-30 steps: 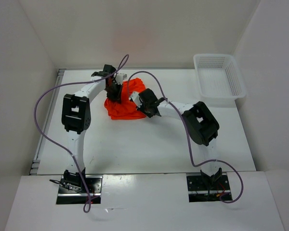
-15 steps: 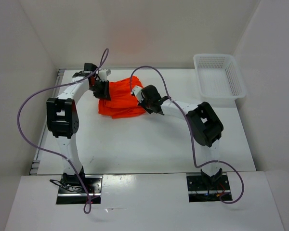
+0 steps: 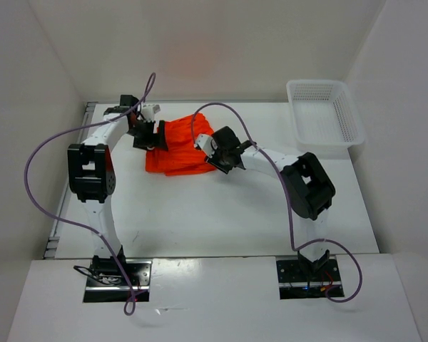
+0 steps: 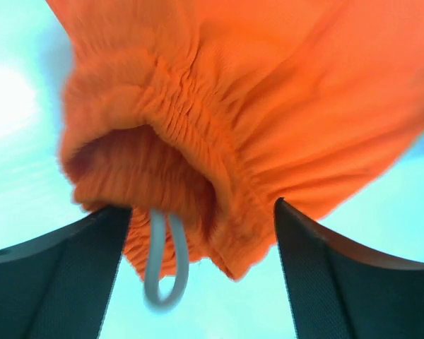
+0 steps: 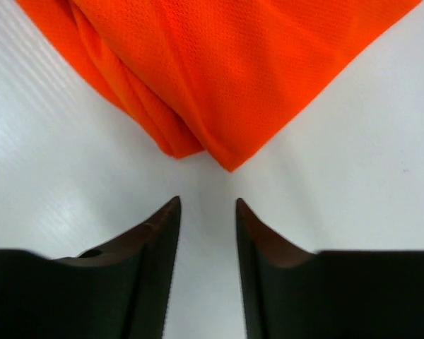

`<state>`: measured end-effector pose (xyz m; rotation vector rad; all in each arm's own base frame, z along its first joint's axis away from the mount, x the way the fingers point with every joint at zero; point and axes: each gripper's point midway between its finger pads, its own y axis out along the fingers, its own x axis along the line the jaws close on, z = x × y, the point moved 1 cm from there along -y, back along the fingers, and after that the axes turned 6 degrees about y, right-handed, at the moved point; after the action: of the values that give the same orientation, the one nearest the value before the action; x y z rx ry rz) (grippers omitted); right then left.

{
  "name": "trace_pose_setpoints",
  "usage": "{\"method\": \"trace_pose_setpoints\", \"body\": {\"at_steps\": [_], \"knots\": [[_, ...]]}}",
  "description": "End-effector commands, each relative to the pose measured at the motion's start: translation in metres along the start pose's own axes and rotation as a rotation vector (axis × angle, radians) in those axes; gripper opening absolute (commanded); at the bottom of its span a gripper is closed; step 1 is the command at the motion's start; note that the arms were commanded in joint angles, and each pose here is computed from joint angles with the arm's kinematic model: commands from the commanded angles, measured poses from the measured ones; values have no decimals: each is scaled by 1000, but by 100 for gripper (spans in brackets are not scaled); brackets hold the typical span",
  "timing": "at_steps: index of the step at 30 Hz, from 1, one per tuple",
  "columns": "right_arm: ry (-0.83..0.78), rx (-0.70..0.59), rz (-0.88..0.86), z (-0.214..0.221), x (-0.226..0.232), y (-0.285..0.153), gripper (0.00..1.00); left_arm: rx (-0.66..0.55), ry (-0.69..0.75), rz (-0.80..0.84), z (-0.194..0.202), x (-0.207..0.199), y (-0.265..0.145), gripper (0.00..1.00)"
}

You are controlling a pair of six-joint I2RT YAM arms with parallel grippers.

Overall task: Fold and stack the shorts
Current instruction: Fold the shorts

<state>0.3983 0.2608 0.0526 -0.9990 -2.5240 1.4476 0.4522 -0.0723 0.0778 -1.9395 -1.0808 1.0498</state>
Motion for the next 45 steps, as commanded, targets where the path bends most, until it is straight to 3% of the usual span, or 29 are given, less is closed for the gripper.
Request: {"method": "trace_pose_setpoints", "body": {"at_steps": [1,4,9,14,21,23,28,29,30,32,34,36,38,41,45], "knots": [[-25,-113,23,-35,-16,-49,45,-200,95,47,-57,-35,-74,92],[-39,-137,23,-42,-17,-60,47,-278,139,51,-81,-46,-98,98],[-104,-166,17,-62,2,-52,51,-189,88,-26,-75,-11,-55,99],[-142,-196,1,-84,16,-33,52,-72,75,-30,-61,-6,-4,99],[-168,-186,-27,-90,34,-5,55,-36,102,-141,-54,3,18,98],[-160,-178,-30,-88,36,3,55,-19,96,-139,-49,3,19,91],[-146,-153,-3,-82,38,25,51,-19,96,-139,-48,2,17,40],[-167,-137,11,-77,37,34,50,-19,96,-139,-48,2,17,26],[-166,-130,28,-75,35,38,48,-42,104,-131,-54,-2,11,22],[-172,-95,82,-66,27,42,35,-66,113,-113,-61,-8,5,16],[-173,-88,79,-61,29,48,14,-94,124,-86,-70,-16,-5,9],[-164,-97,71,-63,30,40,6,-169,148,-27,-89,-31,-24,2],[-165,-100,59,-63,31,34,0,-253,159,42,-107,-31,-42,0],[-163,-112,63,-66,29,20,0,-341,175,105,-127,-28,-65,0],[-154,-137,125,-71,18,0,0,-361,176,213,-132,-26,-57,0]]}}
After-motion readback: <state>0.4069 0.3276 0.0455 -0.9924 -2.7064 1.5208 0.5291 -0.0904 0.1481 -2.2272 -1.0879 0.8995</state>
